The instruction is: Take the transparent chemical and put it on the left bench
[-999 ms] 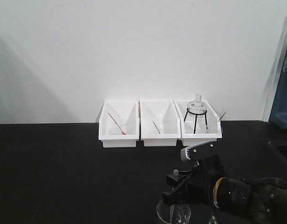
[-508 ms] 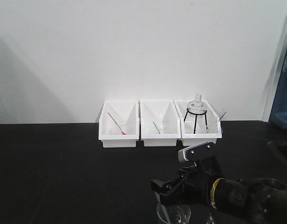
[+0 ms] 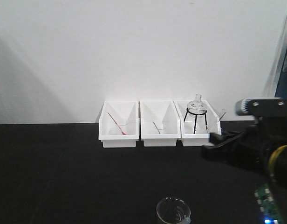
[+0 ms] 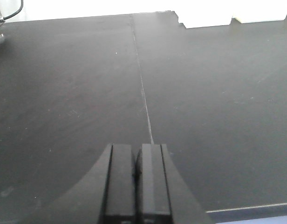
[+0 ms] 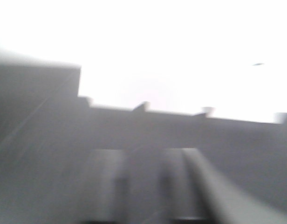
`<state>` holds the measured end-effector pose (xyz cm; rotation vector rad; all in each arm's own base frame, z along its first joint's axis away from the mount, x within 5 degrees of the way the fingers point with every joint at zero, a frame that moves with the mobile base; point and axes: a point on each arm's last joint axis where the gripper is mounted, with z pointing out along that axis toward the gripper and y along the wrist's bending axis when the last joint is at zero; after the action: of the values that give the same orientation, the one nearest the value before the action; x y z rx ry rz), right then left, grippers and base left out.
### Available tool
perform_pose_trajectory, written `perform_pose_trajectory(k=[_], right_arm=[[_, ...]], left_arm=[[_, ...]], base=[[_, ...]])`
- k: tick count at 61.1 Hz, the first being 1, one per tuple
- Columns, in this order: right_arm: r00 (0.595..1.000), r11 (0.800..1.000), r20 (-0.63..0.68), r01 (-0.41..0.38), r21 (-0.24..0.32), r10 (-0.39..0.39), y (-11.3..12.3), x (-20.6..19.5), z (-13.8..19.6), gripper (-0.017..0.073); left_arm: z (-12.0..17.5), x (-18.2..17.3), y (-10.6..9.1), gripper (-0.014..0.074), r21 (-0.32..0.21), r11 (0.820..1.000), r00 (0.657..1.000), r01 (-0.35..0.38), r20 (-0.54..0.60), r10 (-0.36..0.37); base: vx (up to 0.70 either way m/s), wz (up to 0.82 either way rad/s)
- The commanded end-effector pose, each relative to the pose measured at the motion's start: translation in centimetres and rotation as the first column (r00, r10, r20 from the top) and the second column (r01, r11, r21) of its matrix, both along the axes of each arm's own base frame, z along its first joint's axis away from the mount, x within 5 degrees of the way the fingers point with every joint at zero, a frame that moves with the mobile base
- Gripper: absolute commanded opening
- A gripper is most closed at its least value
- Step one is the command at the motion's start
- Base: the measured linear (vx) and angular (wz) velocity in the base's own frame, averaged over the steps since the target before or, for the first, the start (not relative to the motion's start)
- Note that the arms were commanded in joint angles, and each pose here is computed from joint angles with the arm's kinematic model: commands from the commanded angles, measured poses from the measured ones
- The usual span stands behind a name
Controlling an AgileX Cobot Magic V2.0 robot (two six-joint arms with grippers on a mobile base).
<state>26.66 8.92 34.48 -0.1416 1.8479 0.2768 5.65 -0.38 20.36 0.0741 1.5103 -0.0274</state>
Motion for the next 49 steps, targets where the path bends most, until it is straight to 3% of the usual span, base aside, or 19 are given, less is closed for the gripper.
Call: perform_pose_trajectory(k=[1, 17, 49], right_arm=[[0.994, 0.996, 0.084, 0.070, 0.059, -0.075, -1.6, -2.6, 3.8, -0.0014], [0.972, 0.994, 0.206, 0.105, 0.045, -0.112, -4.4, -9.3, 5.4, -0.0007], [0.970, 0.991, 0.206, 0.115, 0.066, -0.126, -4.8, -10.1, 5.6, -0.0007]], left_arm=[[0.3, -0.1, 0.0, -0.0003, -0.014, 1.000, 0.997, 0.001, 0.080, 0.000], [0.3, -0.1, 0.0, -0.0003, -0.014, 1.000, 0.997, 0.001, 0.080, 0.000], [0.3, -0.1, 0.0, -0.0003, -0.014, 1.000, 0.997, 0.001, 0.080, 0.000]], base=[[0.00, 0.00], [0.00, 0.00], [0.00, 0.00]])
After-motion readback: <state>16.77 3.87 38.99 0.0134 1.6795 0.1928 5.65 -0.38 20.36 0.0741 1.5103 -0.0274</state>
